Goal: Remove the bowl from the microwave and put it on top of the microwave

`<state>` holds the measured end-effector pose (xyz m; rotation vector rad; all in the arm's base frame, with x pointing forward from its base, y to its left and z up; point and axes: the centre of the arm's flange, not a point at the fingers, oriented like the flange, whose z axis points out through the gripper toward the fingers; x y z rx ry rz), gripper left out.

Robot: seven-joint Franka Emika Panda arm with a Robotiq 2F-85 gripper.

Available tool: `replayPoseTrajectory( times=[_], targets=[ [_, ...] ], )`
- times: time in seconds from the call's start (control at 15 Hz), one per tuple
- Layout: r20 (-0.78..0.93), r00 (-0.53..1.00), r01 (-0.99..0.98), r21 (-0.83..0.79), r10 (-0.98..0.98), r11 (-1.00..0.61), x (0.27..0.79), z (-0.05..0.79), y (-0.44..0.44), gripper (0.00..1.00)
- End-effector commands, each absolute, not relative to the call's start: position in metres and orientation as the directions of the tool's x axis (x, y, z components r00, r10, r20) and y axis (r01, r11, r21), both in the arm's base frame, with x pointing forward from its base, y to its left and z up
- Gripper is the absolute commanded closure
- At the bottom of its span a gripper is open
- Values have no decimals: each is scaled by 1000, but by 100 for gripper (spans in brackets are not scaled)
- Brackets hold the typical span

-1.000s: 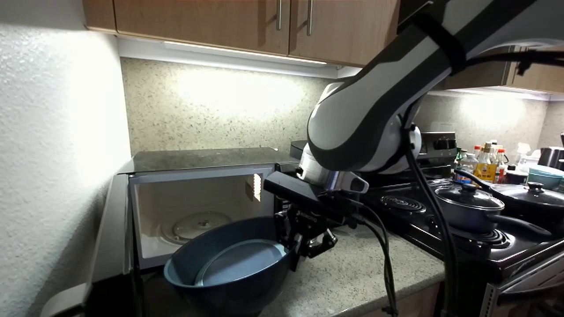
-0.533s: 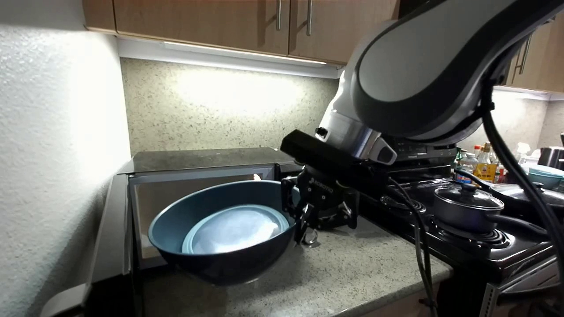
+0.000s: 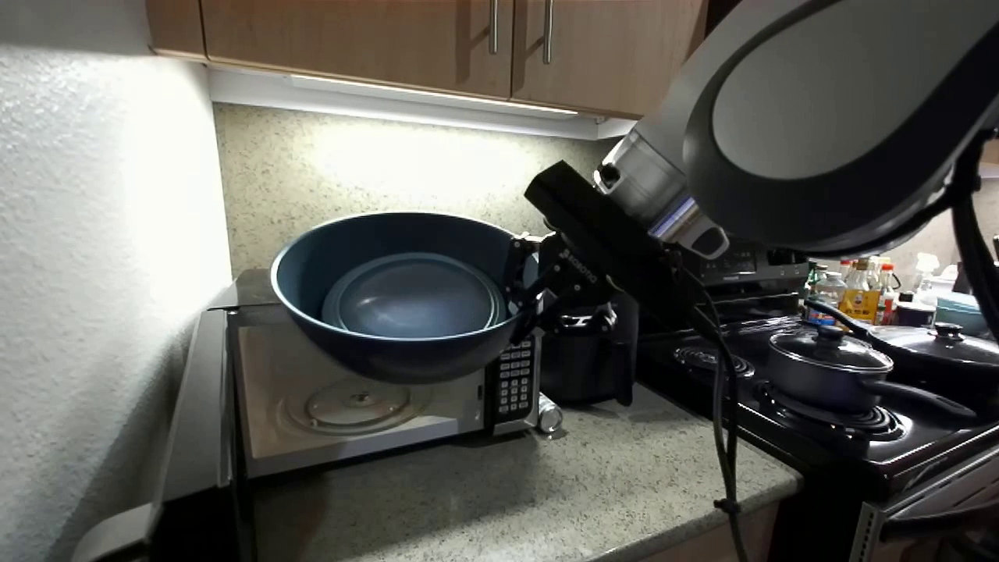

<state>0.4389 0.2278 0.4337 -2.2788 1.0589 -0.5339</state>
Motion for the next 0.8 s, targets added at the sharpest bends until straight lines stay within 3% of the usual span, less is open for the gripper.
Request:
replayPoseTrajectory(
  times=[0.0,0.2,0.27,0.73],
  targets=[
    [174,550,-455,-758,-817,-468,456,440,217,92],
    [161,490,-392,-837,-857,-381,493,418,218,93],
    [173,516,-454,-775,-839,-439,462,435,216,92],
    [151,459,-417,-834,-876,-362,499,421,231,92]
  ],
)
